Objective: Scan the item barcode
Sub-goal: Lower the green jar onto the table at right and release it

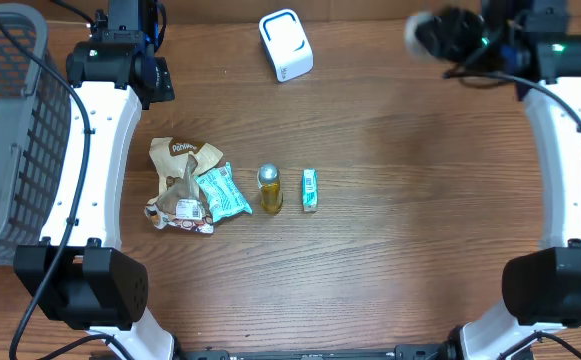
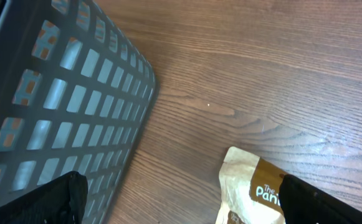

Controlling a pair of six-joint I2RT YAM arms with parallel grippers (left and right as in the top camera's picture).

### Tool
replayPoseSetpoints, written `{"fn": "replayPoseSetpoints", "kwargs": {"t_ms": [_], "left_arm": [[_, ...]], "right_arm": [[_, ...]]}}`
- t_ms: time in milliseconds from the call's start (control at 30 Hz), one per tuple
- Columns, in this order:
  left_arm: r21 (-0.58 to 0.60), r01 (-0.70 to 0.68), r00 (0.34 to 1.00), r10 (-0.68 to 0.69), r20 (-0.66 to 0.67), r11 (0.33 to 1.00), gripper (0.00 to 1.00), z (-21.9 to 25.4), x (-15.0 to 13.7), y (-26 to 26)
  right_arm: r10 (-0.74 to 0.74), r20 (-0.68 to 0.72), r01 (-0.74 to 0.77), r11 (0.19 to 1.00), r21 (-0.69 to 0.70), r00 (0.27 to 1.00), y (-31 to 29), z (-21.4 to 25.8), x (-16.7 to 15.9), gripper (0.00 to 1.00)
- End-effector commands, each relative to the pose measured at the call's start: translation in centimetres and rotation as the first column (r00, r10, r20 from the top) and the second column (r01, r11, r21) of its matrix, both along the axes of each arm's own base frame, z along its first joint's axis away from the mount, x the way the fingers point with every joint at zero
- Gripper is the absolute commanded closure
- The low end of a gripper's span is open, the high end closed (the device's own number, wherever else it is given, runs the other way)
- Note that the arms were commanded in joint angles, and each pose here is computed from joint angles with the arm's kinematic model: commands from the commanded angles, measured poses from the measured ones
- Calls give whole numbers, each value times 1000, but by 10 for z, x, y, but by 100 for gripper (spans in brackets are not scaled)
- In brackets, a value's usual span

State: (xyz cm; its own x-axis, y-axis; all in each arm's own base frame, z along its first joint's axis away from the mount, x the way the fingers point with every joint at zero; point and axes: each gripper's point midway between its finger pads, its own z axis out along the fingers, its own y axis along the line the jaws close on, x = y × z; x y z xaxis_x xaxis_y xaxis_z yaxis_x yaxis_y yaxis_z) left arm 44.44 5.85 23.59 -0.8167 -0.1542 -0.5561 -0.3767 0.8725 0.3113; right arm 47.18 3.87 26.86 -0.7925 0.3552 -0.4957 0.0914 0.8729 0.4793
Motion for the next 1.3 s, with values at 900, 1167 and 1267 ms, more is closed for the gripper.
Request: {"fn": "replayPoseSetpoints", "kwargs": {"t_ms": [900, 1167, 1267], "left_arm": [[13, 2, 999, -2, 32, 1000, 0, 14, -1, 1], [13, 2, 999, -2, 32, 1000, 0, 14, -1, 1], [13, 2, 999, -2, 32, 1000, 1, 15, -1, 1]], "right_arm": [[-293, -571, 76, 925, -373, 767, -96, -215, -132, 62], [-296, -568, 80, 924, -373, 768, -96, -215, -131, 17], [-296, -568, 80, 924, -373, 768, -96, -215, -131, 9]]}}
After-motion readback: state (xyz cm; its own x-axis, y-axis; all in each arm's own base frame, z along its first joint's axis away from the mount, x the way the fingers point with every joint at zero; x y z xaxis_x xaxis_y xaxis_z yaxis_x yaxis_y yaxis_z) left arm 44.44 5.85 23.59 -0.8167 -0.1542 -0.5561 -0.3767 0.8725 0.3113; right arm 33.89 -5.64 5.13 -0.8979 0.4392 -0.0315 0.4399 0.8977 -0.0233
